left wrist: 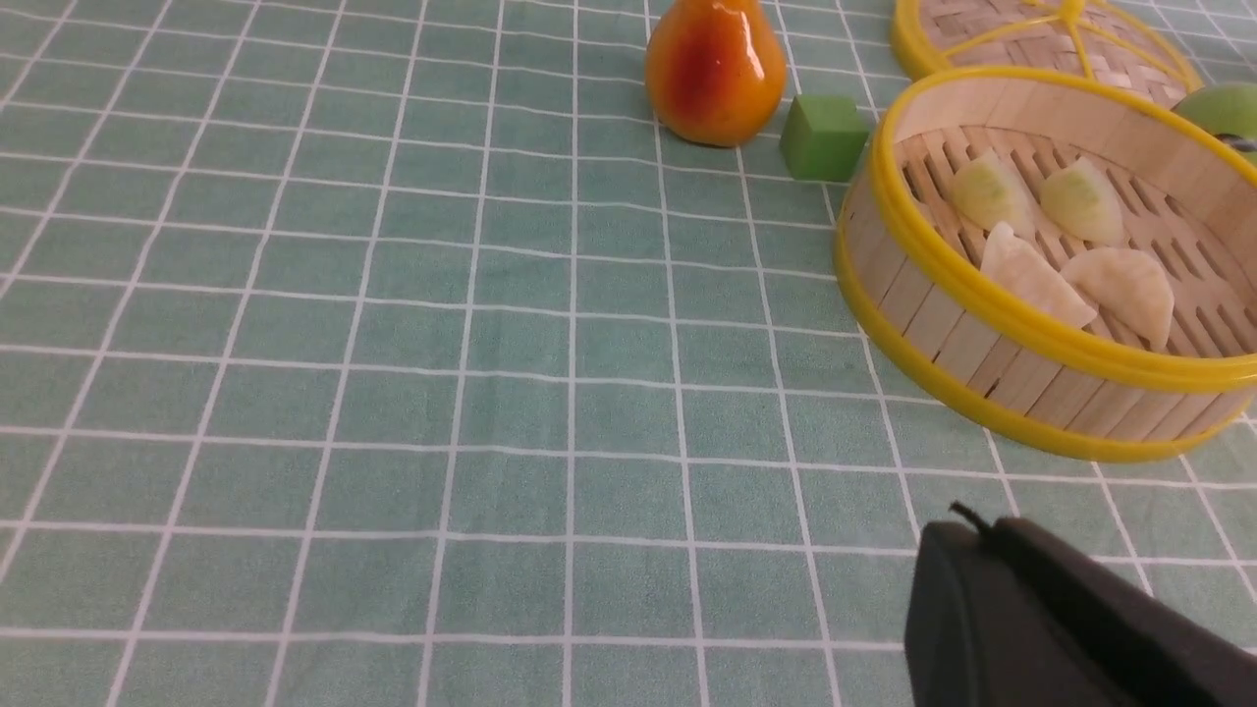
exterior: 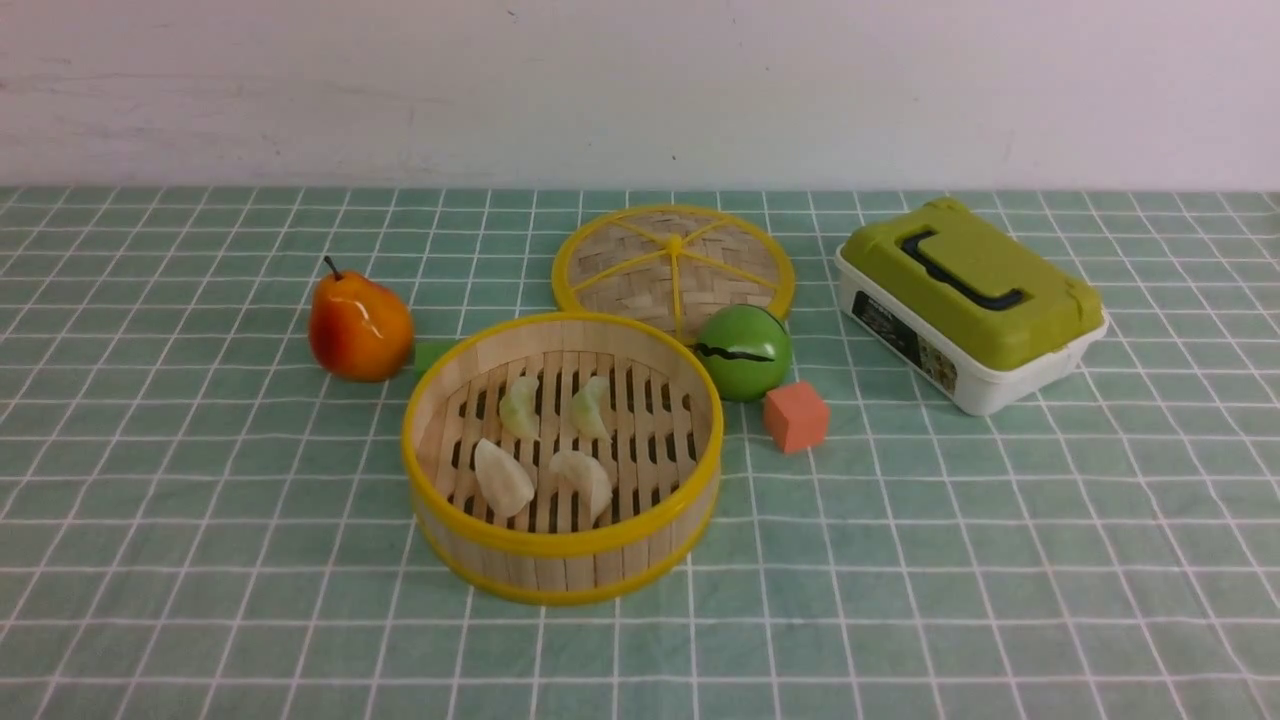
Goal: Put the dumplings into the steamer on the table with the blue tablecloth.
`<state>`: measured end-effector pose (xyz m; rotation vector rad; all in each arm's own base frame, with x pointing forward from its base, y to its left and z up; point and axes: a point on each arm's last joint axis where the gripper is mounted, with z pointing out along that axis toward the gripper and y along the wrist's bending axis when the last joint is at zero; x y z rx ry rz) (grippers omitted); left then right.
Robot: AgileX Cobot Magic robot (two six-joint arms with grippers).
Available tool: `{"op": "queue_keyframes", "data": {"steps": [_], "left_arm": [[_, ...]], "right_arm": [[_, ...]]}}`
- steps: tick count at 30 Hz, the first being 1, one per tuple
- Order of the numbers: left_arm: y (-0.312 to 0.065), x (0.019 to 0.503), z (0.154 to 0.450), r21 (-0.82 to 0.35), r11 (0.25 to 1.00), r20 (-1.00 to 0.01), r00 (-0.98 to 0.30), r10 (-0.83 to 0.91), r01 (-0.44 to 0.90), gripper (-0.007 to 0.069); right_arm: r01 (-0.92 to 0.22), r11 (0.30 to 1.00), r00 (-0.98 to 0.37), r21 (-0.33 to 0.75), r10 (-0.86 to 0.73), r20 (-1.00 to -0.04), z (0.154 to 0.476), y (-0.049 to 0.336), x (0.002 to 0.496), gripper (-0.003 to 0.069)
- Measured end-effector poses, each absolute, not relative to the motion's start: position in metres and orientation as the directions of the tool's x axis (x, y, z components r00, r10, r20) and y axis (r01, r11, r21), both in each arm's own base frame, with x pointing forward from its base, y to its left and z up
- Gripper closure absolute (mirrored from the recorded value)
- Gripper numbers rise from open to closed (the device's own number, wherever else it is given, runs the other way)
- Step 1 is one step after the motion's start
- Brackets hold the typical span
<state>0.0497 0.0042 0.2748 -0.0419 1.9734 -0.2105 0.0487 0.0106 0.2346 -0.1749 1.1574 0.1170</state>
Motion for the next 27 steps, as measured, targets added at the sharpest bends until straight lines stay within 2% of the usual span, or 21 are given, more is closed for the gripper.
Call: {"op": "queue_keyframes", "data": {"steps": [1, 5, 6, 8, 11, 13, 16, 27], "left_arm": [[0.004, 0.050, 0.275, -0.167, 0.984, -0.907, -0.402, -0.127, 0.068, 0.0630], [0.004, 0.050, 0.275, -0.167, 0.984, -0.907, -0.402, -0.127, 0.068, 0.0627], [0.004, 0.050, 0.275, -0.167, 0.984, -0.907, -0.402, -0.127, 0.068, 0.0627], [0.004, 0.050, 0.275, -0.167, 0.984, -0.907, -0.402, -0.127, 0.068, 0.0624], [0.004, 0.050, 0.275, -0.167, 0.984, -0.907, -0.402, -0.127, 0.068, 0.0622], [0.004, 0.050, 0.275, -0.167, 0.984, -0.907, -0.402, -0.127, 0.068, 0.0620], [0.004, 0.050, 0.275, -0.167, 0.984, -0.907, -0.402, -0.127, 0.068, 0.0617], [0.004, 0.050, 0.275, -0.167, 0.984, -0.907, -0.402, -0.127, 0.068, 0.0608]], "right_arm": [[-0.184, 0.980, 0.378, -0.078, -0.003, -0.926, 0.233, 0.011, 0.049, 0.0654], [-0.205, 0.976, 0.123, -0.076, -0.052, -0.991, 0.209, 0.012, 0.055, 0.0650], [-0.206, 0.976, 0.108, -0.075, -0.054, -0.993, 0.207, 0.012, 0.055, 0.0650], [-0.191, 0.982, -0.103, -0.004, -0.024, -0.994, 0.189, 0.011, 0.055, 0.0648], [-0.122, 0.989, -0.274, 0.088, 0.052, -0.960, 0.174, 0.009, 0.053, 0.0648], [-0.062, 0.989, -0.299, 0.136, 0.112, -0.948, 0.174, 0.006, 0.052, 0.0647], [-0.030, 0.989, -0.303, 0.148, 0.132, -0.944, 0.174, 0.005, 0.052, 0.0644], [-0.028, 0.988, -0.305, 0.153, 0.137, -0.942, 0.173, 0.005, 0.052, 0.0632]]}}
